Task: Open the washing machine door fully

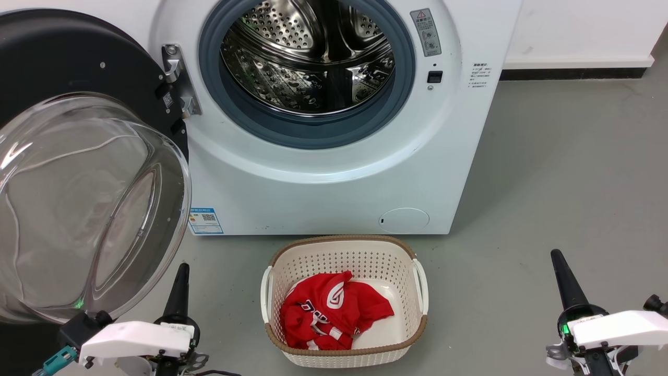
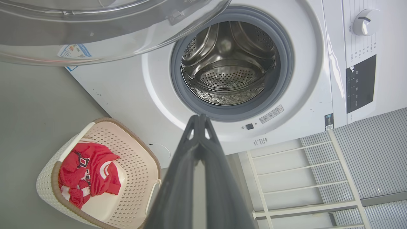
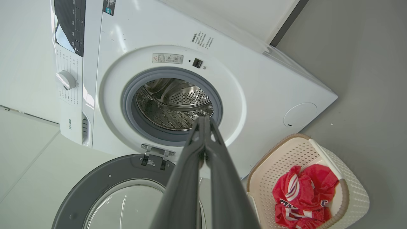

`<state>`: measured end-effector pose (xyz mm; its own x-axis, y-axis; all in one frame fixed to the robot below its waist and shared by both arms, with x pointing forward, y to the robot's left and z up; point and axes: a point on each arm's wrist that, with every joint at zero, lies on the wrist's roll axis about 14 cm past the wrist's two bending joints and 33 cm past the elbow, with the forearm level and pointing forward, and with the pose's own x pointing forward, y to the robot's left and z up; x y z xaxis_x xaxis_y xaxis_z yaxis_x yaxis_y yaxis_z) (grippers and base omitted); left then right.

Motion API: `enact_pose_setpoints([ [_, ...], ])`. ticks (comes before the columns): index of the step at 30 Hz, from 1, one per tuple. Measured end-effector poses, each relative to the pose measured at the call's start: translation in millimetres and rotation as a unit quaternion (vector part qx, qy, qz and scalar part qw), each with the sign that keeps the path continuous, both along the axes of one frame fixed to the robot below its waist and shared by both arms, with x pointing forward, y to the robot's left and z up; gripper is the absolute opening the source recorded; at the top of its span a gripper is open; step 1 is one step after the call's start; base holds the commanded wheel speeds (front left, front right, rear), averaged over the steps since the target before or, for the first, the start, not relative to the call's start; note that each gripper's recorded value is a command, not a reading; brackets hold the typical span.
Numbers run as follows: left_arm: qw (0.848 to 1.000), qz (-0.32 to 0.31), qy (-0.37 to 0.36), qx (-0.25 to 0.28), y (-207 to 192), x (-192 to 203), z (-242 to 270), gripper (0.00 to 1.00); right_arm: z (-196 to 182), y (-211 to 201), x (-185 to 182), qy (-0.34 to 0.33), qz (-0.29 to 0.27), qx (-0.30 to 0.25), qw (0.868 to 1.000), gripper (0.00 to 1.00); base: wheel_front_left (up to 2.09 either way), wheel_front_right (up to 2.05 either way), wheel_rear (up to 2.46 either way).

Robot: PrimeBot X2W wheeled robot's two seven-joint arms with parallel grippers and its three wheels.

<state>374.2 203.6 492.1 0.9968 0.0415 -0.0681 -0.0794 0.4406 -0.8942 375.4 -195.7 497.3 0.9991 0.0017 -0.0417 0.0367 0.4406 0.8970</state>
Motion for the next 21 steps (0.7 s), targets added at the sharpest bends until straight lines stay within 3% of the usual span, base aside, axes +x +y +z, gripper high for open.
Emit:
enact_pose_setpoints([
  [21,0.995,-0.003,-0.011,-0.101,-1.2,5.5,3.7,0.00,0.9,-1.7,4.3,-0.002,-0.003,0.099,0.995,0.00,0.00,0.00,0.00],
])
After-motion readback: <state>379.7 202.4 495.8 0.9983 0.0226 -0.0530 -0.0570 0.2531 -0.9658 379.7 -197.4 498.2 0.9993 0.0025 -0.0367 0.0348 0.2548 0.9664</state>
